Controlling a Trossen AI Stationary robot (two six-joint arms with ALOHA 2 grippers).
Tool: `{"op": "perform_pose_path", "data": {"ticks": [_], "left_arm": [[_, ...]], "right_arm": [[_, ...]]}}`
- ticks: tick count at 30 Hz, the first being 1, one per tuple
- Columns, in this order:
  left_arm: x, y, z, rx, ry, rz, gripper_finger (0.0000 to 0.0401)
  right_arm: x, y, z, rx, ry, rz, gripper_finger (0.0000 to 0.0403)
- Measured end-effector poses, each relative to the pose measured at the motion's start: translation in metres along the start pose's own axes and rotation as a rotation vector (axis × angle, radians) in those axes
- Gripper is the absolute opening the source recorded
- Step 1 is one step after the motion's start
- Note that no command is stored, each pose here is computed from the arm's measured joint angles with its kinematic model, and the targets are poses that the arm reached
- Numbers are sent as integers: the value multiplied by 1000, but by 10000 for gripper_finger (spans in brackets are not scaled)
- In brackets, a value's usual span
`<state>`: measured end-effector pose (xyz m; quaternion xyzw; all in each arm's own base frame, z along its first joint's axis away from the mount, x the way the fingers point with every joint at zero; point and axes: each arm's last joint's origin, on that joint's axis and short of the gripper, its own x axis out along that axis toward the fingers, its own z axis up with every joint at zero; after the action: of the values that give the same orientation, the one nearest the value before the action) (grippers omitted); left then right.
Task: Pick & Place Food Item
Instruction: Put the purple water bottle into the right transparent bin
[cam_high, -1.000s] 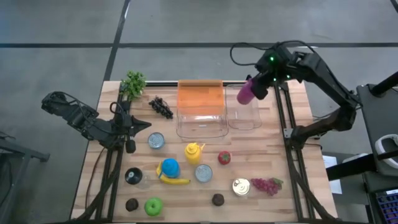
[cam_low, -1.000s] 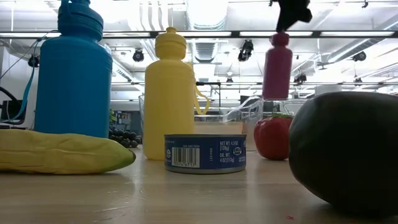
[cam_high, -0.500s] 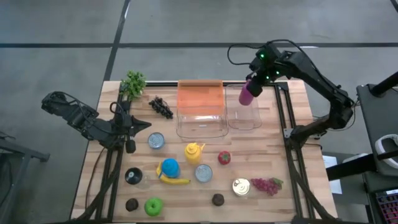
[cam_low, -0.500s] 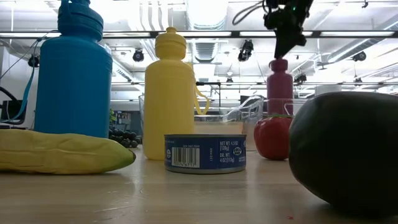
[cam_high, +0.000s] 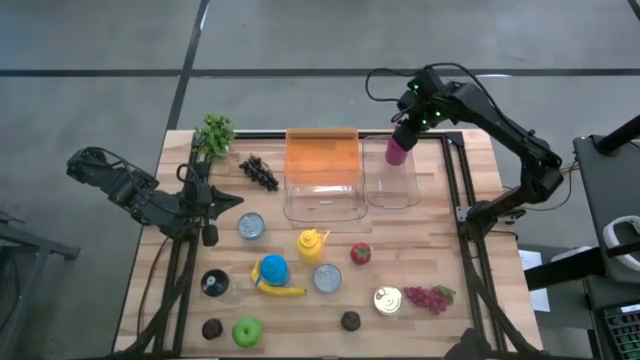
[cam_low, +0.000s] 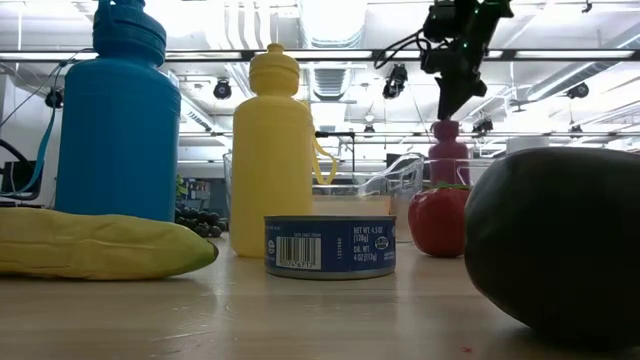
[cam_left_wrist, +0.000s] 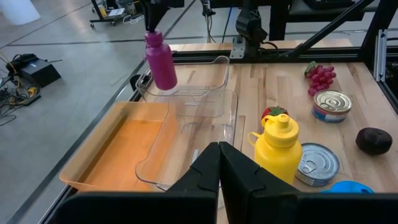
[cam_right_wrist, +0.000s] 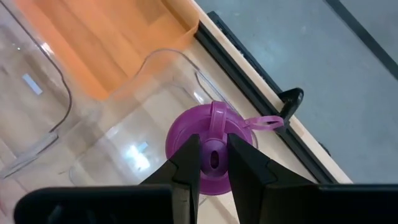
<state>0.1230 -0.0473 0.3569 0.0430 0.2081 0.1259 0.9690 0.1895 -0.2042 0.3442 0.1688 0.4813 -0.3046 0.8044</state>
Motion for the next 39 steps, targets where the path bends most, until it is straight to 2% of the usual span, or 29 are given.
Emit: {"op": "perform_pose_path", "data": {"ticks": [9,15,26,34,39], "left_arm": [[0,0,0,-2,-1,-1,10],[0,0,0,-4,-3,-1,10],[0,0,1,-12,-5,-2,10],[0,0,1,-12,-5,-2,10],[0,0,1,-13,-5,-2,10]], "right_arm": [[15,-1,-5,-21,-27,46,54],[24,-2,-11,-34,3,48,54],[17,-12,-14,21,-15,25,54],[18,-11,-14,26,-15,50,55],[18,-11,-14,30,-15,49,78]]}}
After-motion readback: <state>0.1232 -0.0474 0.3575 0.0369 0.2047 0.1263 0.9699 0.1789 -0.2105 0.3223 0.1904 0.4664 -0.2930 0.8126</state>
